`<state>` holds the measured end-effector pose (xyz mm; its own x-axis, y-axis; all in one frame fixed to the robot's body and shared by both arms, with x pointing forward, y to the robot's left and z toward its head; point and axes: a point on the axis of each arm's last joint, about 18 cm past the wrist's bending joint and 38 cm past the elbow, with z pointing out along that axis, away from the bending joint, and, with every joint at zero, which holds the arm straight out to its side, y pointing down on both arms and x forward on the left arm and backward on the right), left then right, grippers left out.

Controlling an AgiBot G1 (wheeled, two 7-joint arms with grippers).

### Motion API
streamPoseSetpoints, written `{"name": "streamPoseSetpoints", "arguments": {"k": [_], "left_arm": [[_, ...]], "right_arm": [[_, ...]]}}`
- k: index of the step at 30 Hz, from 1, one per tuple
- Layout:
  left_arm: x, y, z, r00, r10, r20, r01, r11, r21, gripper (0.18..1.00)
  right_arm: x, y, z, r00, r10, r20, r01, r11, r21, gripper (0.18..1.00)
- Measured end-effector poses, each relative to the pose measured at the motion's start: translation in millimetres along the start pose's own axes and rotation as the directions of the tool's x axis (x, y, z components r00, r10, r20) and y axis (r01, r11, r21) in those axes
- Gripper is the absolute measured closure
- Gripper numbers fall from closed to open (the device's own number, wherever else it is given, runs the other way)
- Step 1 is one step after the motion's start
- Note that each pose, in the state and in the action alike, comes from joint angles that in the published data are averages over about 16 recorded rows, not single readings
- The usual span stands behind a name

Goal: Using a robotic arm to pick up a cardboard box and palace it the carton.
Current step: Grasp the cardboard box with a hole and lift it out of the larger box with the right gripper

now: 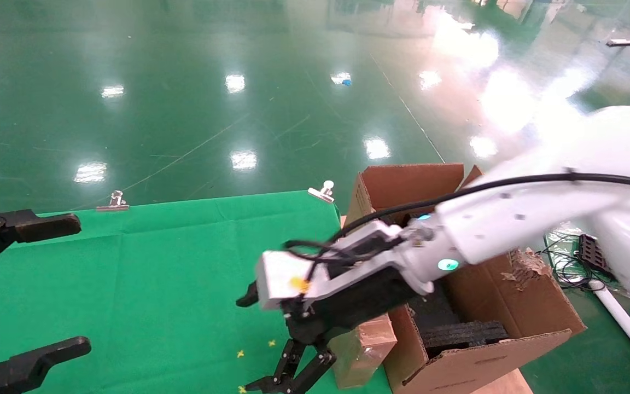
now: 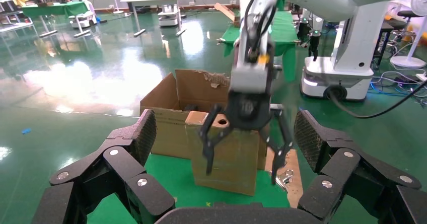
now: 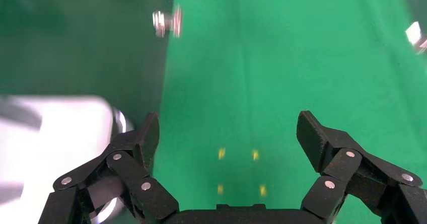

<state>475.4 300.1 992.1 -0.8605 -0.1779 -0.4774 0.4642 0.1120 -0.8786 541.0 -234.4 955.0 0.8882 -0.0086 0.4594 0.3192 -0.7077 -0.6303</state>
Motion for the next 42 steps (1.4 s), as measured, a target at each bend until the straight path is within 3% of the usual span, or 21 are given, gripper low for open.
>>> {"name": "streamPoseSetpoints", "arguments": {"k": [5, 12, 24, 32, 42], "left_arm": [[0, 0, 0, 1.0, 0.0, 0.0, 0.0, 1.0, 0.0, 0.184], [0, 0, 0, 1.0, 0.0, 0.0, 0.0, 1.0, 0.0, 0.184], [0, 0, 0, 1.0, 0.0, 0.0, 0.0, 1.0, 0.0, 0.184], [0, 0, 0, 1.0, 0.0, 0.0, 0.0, 1.0, 0.0, 0.184], [0, 0, 0, 1.0, 0.0, 0.0, 0.0, 1.0, 0.0, 0.184]], "right_arm": [[14, -11, 2, 1.0, -0.023, 0.003, 0.023, 0.986, -0.164, 0.178], [30, -25, -24, 0.999, -0.038, -0.037, 0.022, 0.938, -0.347, 0.178], [46, -31, -68, 0.99, -0.045, -0.134, -0.047, 0.79, -0.612, 0.178], [47, -30, -72, 0.989, -0.036, -0.144, -0.075, 0.713, -0.697, 0.178], [41, -32, -60, 0.992, 0.0, -0.124, -0.089, 0.7, -0.708, 0.178]]}}
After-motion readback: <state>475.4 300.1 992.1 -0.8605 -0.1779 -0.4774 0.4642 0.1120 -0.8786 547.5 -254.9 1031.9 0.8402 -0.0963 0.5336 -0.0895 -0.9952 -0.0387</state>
